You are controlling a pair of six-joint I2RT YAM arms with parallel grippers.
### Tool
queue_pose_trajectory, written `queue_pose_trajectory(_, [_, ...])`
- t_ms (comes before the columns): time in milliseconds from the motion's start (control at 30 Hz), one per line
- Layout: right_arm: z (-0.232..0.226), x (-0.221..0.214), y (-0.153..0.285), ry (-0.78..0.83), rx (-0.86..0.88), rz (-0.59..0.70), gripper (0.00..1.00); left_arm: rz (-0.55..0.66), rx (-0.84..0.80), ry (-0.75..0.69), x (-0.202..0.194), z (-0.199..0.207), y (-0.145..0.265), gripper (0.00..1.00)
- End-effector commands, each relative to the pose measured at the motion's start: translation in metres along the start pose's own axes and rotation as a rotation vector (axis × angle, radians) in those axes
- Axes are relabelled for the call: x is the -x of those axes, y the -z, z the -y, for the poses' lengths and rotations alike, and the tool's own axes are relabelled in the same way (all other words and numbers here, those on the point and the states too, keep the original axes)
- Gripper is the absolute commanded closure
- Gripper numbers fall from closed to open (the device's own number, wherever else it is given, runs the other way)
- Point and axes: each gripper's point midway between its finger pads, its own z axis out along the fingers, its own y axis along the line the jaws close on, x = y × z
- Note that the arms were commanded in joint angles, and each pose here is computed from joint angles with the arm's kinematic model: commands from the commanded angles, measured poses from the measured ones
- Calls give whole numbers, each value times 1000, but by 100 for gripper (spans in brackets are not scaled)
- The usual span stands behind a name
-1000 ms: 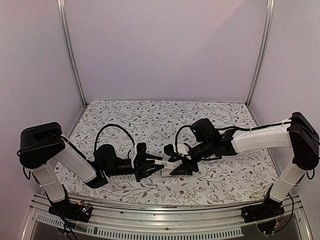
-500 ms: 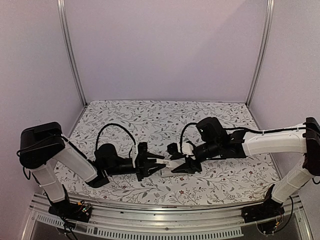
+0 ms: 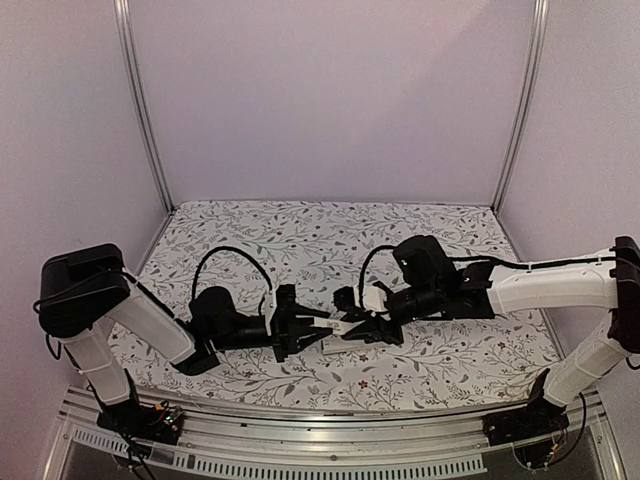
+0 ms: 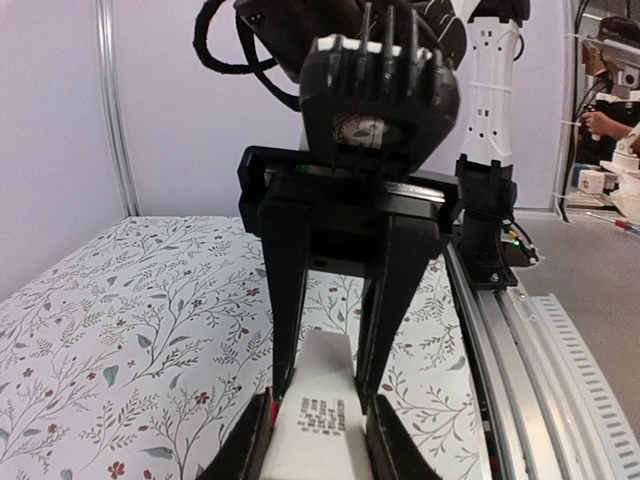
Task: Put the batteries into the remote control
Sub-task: Pass from the left arm to the right
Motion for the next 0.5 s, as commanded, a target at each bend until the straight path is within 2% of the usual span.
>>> queue_pose_trajectory(0, [3,0,2,-4,-22,-19,76,196,-5,-91,50,5,1,84])
queue_pose_trajectory(67, [6,-1,4,-9,-33,-35,78,191,4,-88,48,4,2,80])
queue_pose_trajectory(167, [13,-12,5,-24,-65,-111,79,180,57,-73,44,-3,7,33])
queue_pose_trajectory(200, [15,-19,5,-25,-66,-144,80,181,82,-66,43,-6,11,26])
queue_pose_trajectory(333, [20,-48,2,-41,-45,-267,80,167,207,3,36,-23,27,24])
queue_pose_trajectory(467, [26,-69,-7,-2,-17,-400,79,114,378,175,11,-49,43,33])
